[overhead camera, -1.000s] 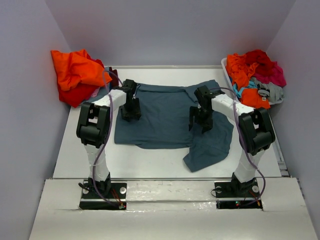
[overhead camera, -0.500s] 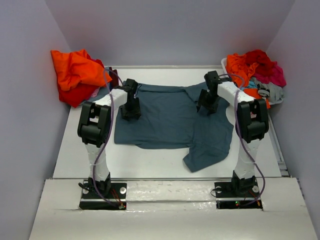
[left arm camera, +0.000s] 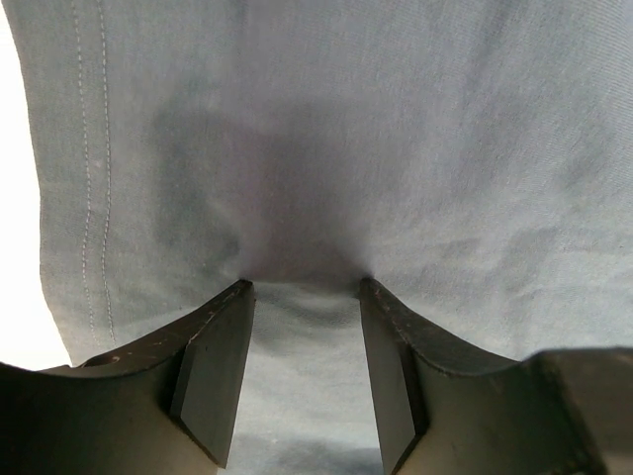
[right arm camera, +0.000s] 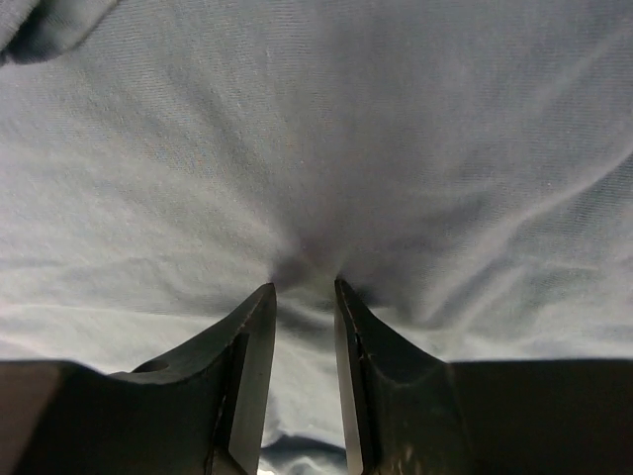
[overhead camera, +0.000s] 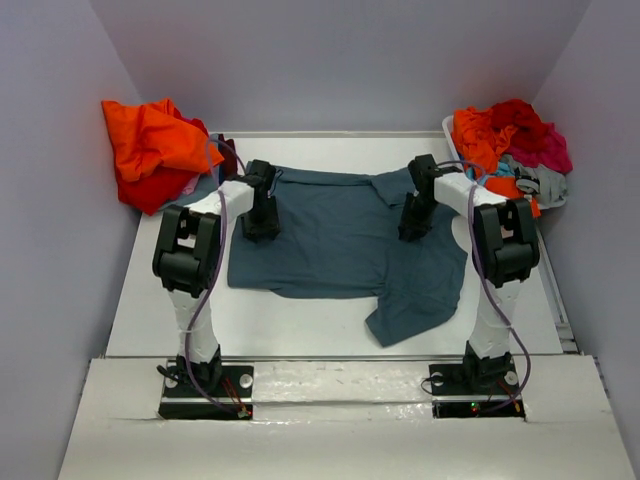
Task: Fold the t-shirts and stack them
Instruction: Flatten the tshirt out
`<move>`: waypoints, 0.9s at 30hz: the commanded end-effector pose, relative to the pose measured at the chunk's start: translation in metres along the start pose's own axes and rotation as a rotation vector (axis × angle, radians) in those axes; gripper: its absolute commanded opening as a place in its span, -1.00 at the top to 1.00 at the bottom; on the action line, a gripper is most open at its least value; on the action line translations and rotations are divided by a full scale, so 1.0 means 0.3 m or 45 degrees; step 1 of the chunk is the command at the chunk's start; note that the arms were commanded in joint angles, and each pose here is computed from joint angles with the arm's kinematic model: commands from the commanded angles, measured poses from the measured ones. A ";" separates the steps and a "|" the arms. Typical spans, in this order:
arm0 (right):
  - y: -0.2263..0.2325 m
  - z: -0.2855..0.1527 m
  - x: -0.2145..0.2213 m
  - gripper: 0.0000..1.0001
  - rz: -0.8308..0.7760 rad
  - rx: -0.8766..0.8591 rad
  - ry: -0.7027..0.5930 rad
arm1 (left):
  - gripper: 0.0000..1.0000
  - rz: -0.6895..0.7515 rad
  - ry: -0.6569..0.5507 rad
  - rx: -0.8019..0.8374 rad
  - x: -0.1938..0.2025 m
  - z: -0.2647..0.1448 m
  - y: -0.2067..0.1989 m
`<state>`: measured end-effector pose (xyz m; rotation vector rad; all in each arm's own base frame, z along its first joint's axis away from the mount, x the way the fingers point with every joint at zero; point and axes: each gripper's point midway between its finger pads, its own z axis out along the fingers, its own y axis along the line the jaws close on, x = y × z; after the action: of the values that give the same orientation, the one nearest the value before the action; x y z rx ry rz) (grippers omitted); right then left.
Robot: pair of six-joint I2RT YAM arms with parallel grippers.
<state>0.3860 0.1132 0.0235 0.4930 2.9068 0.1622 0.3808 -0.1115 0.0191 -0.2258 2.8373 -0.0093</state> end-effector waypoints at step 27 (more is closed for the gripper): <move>-0.195 -0.050 0.429 0.31 -0.019 0.011 0.258 | -0.14 -0.012 0.220 0.003 0.453 -0.132 0.100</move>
<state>0.2781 0.1098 0.0185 0.5034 3.0176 0.2848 0.2675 -0.1112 0.0163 -0.2366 2.9270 -0.0744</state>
